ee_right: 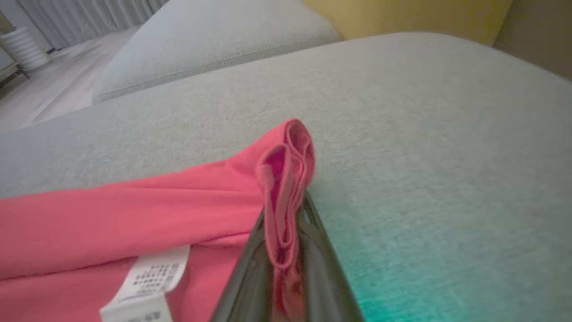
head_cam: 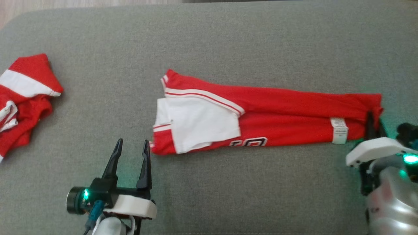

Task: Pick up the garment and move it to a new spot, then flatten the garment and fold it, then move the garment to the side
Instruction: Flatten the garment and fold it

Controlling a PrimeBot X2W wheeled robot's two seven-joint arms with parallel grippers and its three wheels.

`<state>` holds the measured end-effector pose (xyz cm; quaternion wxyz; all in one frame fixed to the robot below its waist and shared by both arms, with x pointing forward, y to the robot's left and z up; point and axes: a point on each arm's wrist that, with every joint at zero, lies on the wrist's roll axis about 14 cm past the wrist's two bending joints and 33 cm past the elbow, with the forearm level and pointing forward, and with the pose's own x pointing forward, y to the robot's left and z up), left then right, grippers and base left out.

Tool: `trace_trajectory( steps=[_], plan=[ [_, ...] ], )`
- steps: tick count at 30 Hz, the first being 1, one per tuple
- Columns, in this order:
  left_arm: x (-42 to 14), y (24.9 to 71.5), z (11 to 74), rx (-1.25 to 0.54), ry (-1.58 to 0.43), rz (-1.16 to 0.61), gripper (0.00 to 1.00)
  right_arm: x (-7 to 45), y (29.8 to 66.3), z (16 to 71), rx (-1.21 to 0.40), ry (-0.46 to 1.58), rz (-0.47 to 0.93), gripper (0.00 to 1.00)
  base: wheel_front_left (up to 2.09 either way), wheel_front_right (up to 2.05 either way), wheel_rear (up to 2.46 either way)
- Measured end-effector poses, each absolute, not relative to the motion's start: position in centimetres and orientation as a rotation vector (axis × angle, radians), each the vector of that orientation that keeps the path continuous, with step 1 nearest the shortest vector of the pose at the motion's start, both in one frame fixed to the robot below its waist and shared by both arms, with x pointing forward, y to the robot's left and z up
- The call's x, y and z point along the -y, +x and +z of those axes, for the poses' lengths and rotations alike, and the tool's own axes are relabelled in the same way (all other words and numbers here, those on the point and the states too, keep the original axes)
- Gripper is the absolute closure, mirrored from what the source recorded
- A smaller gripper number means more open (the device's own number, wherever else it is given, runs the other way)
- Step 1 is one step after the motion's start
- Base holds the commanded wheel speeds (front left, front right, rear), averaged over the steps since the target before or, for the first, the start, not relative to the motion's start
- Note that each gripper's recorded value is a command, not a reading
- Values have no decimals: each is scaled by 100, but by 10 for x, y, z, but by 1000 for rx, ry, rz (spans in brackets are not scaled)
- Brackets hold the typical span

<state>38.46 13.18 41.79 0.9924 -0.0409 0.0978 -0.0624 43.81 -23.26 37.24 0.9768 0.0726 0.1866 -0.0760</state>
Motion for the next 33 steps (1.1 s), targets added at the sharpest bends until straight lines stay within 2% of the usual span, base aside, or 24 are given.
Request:
trace_trajectory(
  steps=[5, 8, 11, 18, 24, 25, 26, 30, 33],
  plan=[
    [-131, 383, 427, -172, -93, -121, 0, 243, 459, 430, -190, 100, -130, 100, 0, 0, 0],
    [-133, 380, 430, -165, -92, -115, 0, 201, 475, 466, -77, 129, -4, 100, 0, 0, 0],
    [-139, 370, 426, -180, -109, -90, 0, 142, 479, 485, -31, 189, 152, 100, 0, 0, 0],
    [-150, 352, 427, -183, -114, -59, 0, 15, 459, 481, -133, 296, 499, 100, 0, 0, 0],
    [-154, 336, 429, -186, -121, -45, 0, -50, 445, 460, -238, 259, 679, 100, 0, 0, 0],
    [-157, 335, 431, -180, -123, -36, 0, -57, 444, 456, -261, 255, 695, 69, 0, 0, 0],
    [-158, 333, 433, -175, -122, -32, 0, -64, 443, 452, -278, 253, 712, 0, 0, 0, 0],
    [-171, 327, 435, -168, -126, 19, 0, -94, 427, 455, -290, 301, 796, 0, 0, 0, 0],
    [-172, 329, 436, -165, -122, 26, 0, -95, 423, 462, -268, 331, 797, 0, 0, 0, 0]
  ],
)
